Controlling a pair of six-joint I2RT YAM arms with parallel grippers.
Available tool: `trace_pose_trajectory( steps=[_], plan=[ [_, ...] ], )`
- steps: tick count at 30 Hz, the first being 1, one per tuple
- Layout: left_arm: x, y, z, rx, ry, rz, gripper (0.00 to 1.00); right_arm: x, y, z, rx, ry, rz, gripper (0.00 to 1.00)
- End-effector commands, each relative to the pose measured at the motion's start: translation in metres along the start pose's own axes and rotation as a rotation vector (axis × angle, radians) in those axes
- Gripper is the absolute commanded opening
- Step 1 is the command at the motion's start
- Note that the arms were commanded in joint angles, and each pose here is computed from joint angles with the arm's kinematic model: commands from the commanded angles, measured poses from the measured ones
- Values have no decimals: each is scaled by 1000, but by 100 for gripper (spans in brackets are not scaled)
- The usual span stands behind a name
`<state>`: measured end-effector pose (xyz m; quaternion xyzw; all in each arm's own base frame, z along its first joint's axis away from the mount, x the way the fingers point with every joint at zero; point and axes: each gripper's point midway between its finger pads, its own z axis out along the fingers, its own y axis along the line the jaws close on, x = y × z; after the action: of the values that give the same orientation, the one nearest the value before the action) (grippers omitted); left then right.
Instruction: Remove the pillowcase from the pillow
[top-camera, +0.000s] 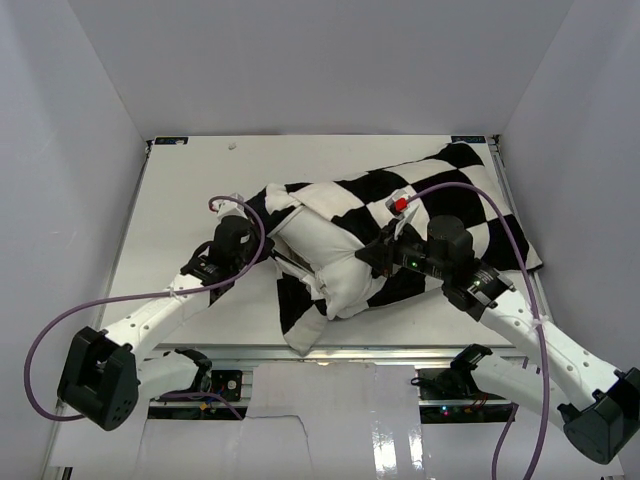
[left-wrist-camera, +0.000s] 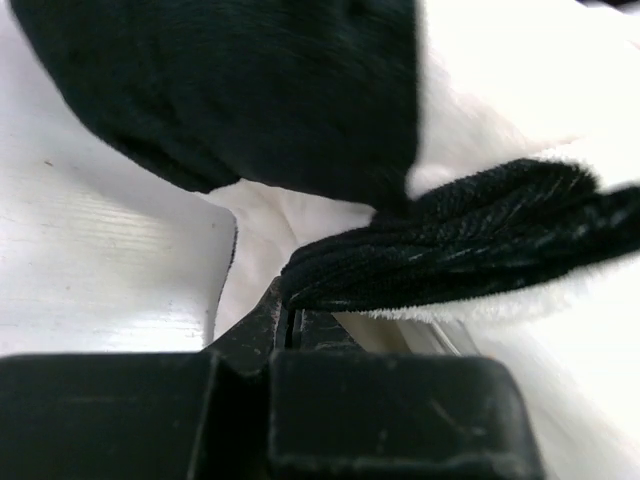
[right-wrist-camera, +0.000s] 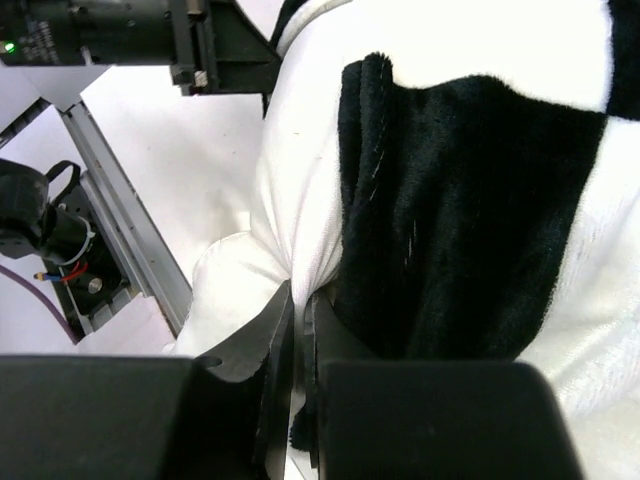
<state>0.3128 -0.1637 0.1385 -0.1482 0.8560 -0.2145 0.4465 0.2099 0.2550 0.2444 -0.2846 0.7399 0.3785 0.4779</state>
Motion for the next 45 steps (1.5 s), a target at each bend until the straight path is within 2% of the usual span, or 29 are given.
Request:
trace_pose_trajectory(
  steps=[1, 7, 12, 17, 19, 22, 25, 28, 29, 31, 35, 37, 38, 39, 41, 43, 44, 45],
  plan=[
    [-39, 44, 5, -185, -139, -36, 0, -16, 18, -20, -68, -66, -30, 8],
    [-71, 42, 10, -127, -144, -119, 0, -21, 23, -41, -58, -79, -68, 8],
    [-85, 52, 22, -82, -99, -208, 0, -30, 30, -60, -51, -120, -81, 8],
    [-69, 20, 37, 90, 34, -199, 0, -38, 37, -60, -84, -149, -58, 8],
    [-59, 9, 37, 167, 88, -193, 0, -38, 47, -53, -162, -185, -49, 8],
    [-55, 12, 45, 153, 110, -186, 3, -39, 60, -49, -256, -213, -60, 8],
    [-45, 30, 59, 68, 160, -195, 3, -41, 68, -54, -298, -232, -87, 8],
    [-48, 46, 70, 1, 142, -249, 3, -51, 77, -68, -317, -274, -118, 8],
    [-56, 53, 74, -45, 103, -251, 2, -56, 81, -73, -325, -290, -122, 8],
    [-54, 57, 81, -71, 114, -261, 2, -59, 86, -79, -345, -299, -117, 8],
    [-62, 38, 87, 8, 139, -271, 3, -60, 91, -83, -366, -310, -117, 8],
    [-62, 19, 81, 109, 160, -261, 19, -58, 82, -75, -326, -302, -87, 8],
    [-62, 4, 70, 188, 177, -244, 41, -57, 75, -70, -298, -303, -73, 8],
    [-63, -3, 64, 217, 179, -224, 52, -57, 71, -66, -282, -302, -61, 8],
    [-72, -22, 41, 283, 150, -152, 67, -54, 60, -51, -243, -283, -37, 8],
    [-73, -24, 25, 272, 135, -138, 81, -56, 46, -38, -187, -288, -18, 8],
    [-84, -30, 3, 287, 81, -153, 87, -50, 38, -25, -168, -252, 3, 8],
    [-70, -21, -2, 270, 83, -174, 89, -47, 35, -18, -164, -232, 12, 8]
  ],
)
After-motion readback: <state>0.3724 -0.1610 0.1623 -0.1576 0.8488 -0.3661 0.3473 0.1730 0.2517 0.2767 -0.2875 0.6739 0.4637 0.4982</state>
